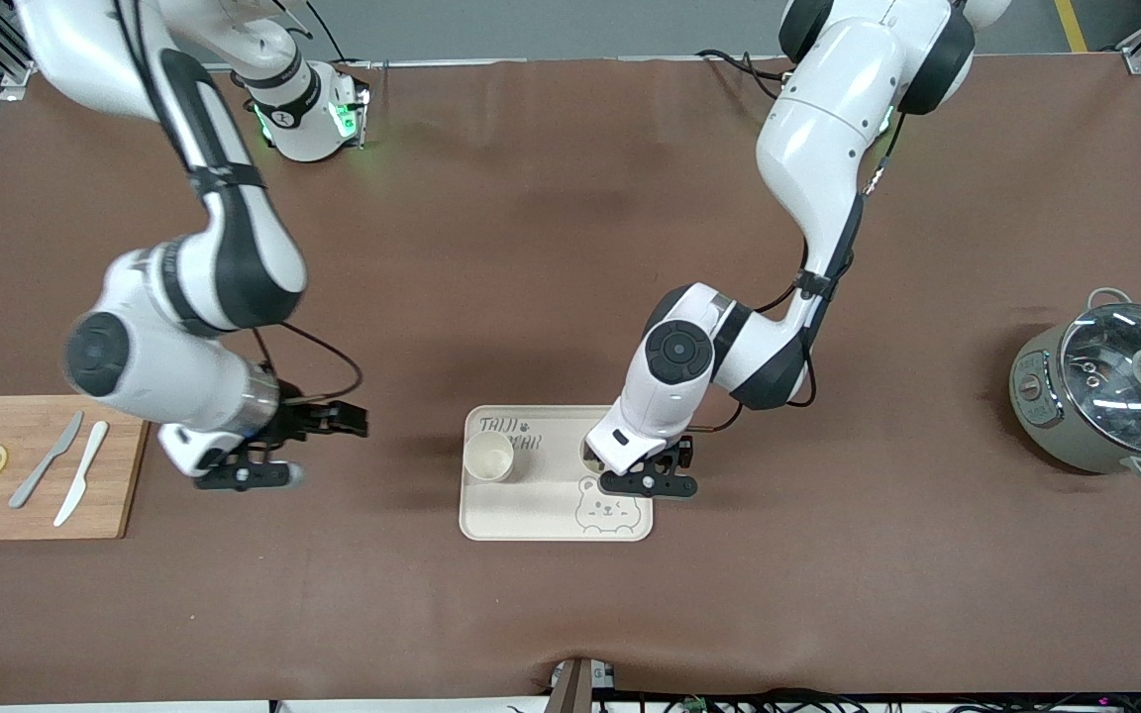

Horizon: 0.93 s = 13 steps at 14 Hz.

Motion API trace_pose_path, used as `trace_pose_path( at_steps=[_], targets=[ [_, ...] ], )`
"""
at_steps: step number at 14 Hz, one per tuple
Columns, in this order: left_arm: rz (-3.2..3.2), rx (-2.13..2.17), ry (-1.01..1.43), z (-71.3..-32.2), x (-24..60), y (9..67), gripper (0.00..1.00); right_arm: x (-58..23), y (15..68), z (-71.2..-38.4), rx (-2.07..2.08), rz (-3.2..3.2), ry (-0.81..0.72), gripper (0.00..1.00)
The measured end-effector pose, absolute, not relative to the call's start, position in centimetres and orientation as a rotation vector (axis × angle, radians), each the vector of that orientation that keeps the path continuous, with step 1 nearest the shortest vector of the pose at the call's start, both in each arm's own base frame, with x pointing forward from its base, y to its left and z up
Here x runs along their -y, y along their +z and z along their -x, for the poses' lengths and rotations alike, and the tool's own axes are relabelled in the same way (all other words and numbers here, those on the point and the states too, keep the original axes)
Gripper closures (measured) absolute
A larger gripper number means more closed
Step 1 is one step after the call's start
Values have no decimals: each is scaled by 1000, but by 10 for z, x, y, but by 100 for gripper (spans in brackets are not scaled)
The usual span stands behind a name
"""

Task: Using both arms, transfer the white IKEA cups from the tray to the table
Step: 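Close the left gripper and the right gripper on the cup rims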

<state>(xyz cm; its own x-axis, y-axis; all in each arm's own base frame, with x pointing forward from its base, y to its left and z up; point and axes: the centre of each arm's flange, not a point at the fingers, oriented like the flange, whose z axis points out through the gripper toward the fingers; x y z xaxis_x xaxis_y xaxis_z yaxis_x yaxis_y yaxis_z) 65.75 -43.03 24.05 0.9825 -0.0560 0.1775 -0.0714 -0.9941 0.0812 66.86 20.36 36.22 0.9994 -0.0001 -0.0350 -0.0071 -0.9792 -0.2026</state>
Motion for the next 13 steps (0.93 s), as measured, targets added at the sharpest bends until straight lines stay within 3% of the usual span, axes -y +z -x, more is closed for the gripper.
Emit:
trace_pose_path(
  at_steps=[5, 13],
  targets=[
    [-3036, 39, 265, -654, 435, 222, 0, -270, 340, -671, -4, 2977, 40, 0],
    [-3030, -61, 255, -650, 441, 219, 82, -309, 268, -685, 13, 2976, -33, 0]
  ],
)
